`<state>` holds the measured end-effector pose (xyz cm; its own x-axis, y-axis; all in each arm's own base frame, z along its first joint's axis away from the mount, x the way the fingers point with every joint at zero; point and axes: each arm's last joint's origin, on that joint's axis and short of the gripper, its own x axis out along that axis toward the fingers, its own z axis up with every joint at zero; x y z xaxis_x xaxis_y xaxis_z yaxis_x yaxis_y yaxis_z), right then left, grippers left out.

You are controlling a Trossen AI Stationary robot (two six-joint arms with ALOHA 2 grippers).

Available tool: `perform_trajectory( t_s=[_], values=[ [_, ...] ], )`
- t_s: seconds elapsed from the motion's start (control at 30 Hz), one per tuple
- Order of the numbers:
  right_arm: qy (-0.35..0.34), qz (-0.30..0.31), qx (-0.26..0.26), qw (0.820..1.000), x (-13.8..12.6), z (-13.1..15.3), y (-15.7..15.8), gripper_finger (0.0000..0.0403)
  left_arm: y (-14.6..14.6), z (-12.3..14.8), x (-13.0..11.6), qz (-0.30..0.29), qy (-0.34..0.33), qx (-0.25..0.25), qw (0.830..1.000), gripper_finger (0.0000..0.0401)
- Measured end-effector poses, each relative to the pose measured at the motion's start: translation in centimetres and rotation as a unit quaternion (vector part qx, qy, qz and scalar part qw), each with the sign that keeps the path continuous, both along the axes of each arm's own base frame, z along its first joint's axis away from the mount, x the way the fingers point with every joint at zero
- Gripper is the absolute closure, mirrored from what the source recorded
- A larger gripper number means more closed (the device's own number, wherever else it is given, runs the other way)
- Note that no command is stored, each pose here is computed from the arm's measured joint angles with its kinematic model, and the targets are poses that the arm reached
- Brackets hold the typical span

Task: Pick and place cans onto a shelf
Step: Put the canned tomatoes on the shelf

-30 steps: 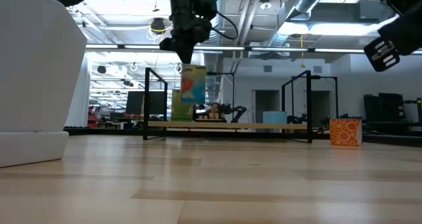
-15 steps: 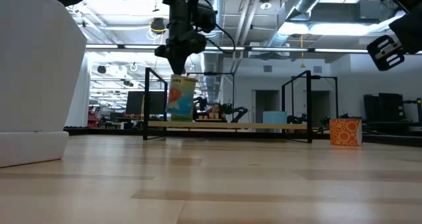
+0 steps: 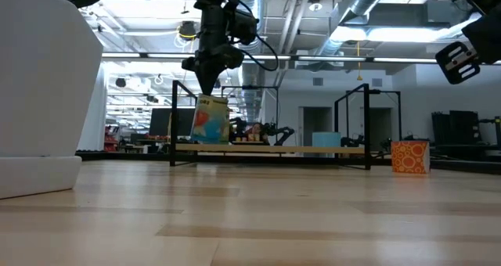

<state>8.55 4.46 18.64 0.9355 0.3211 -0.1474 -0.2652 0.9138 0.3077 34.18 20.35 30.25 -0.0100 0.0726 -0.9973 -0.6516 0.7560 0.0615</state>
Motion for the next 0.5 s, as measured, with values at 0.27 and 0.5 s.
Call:
perform_trajectory(
  t_s=[0.27,0.5],
  values=[
    [0.0,0.0,0.0,1.0,0.0,0.0,0.0,0.0378,0.06,-0.05,0.01,0.001,0.006,0.009,1.0,0.0389],
    [0.001,0.0,0.0,1.0,0.0,-0.01,0.0,0.0378,0.29,-0.04,0.37,0.001,-0.012,0.022,1.0,0.0342]
  ],
)
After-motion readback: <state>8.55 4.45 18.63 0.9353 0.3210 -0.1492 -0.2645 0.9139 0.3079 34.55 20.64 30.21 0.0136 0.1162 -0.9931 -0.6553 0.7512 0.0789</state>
